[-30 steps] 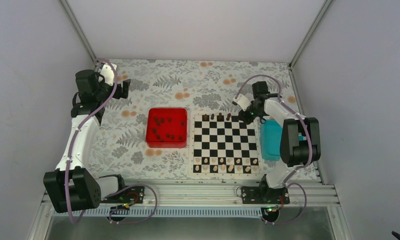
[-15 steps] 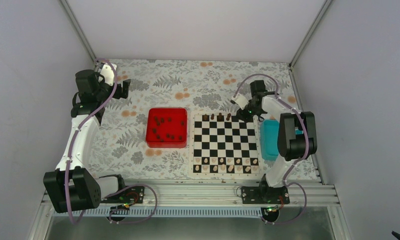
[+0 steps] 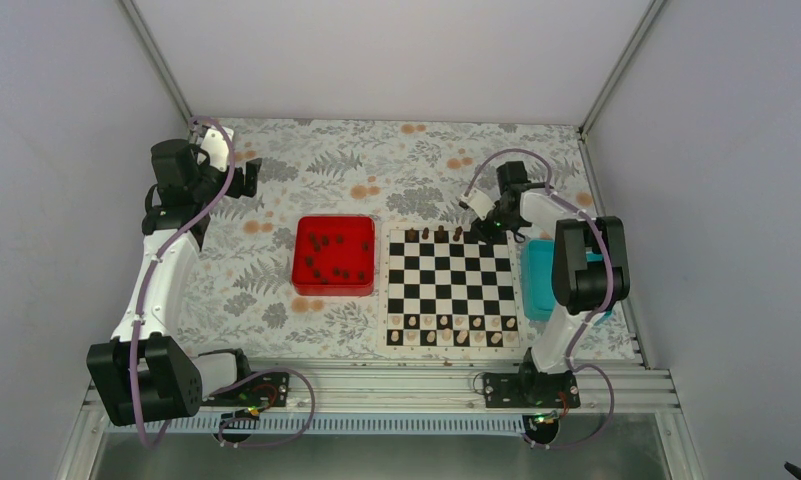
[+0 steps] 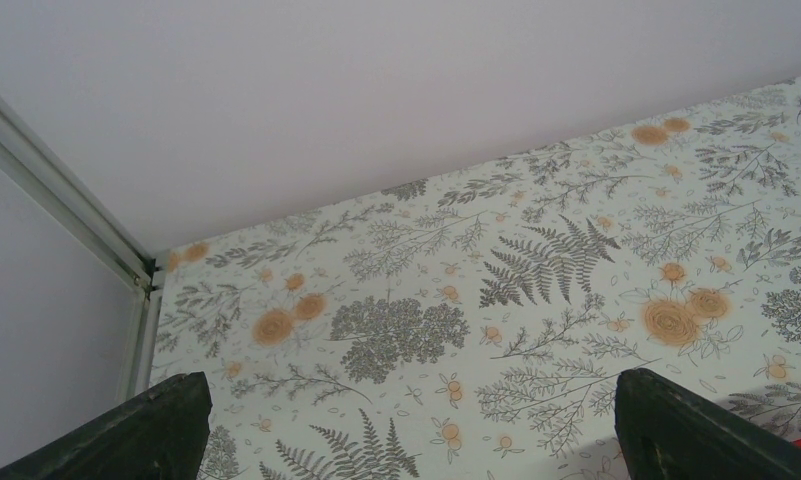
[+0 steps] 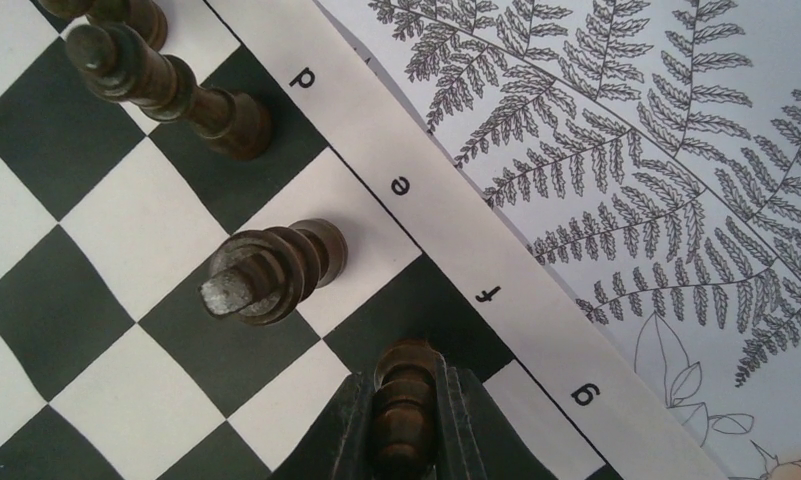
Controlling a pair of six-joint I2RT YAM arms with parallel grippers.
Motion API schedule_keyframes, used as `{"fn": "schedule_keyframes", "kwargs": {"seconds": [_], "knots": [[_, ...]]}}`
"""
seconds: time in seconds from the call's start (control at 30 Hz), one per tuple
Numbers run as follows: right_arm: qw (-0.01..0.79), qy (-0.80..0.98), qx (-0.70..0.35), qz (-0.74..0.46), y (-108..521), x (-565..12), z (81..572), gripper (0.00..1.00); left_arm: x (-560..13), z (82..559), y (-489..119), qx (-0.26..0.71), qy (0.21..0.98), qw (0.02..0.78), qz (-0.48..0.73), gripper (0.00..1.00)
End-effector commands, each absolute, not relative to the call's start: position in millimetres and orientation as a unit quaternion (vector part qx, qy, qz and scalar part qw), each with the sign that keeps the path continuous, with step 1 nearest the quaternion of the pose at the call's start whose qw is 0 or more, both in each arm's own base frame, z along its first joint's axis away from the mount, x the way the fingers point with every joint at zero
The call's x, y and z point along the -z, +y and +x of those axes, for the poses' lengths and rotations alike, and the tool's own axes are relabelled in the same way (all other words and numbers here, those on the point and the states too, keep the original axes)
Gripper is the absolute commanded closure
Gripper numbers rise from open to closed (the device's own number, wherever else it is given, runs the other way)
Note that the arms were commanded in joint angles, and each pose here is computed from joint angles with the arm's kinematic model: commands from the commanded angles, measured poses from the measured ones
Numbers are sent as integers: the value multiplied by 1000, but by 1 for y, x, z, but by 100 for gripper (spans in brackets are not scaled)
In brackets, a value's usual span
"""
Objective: Set up the chess pieces on the board
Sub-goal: Place the chess piece on the chessboard.
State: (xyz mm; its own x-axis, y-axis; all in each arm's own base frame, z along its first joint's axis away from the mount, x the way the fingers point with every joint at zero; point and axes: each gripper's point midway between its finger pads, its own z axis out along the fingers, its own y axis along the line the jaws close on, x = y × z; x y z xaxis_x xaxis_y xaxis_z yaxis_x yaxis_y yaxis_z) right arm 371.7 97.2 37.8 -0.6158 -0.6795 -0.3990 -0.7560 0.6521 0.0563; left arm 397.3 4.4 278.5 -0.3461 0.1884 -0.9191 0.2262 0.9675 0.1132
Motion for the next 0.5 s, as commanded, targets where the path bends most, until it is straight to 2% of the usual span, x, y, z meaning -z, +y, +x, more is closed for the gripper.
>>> {"fn": "schedule_keyframes", "kwargs": {"seconds": [0.0, 0.47], "knots": [[186, 888, -111, -406, 103, -39, 380, 93, -276, 396, 7, 12, 819, 559, 127, 0], [162, 892, -116, -405, 102, -25, 372, 92, -278, 395, 8, 12, 819, 560, 125, 0]]}}
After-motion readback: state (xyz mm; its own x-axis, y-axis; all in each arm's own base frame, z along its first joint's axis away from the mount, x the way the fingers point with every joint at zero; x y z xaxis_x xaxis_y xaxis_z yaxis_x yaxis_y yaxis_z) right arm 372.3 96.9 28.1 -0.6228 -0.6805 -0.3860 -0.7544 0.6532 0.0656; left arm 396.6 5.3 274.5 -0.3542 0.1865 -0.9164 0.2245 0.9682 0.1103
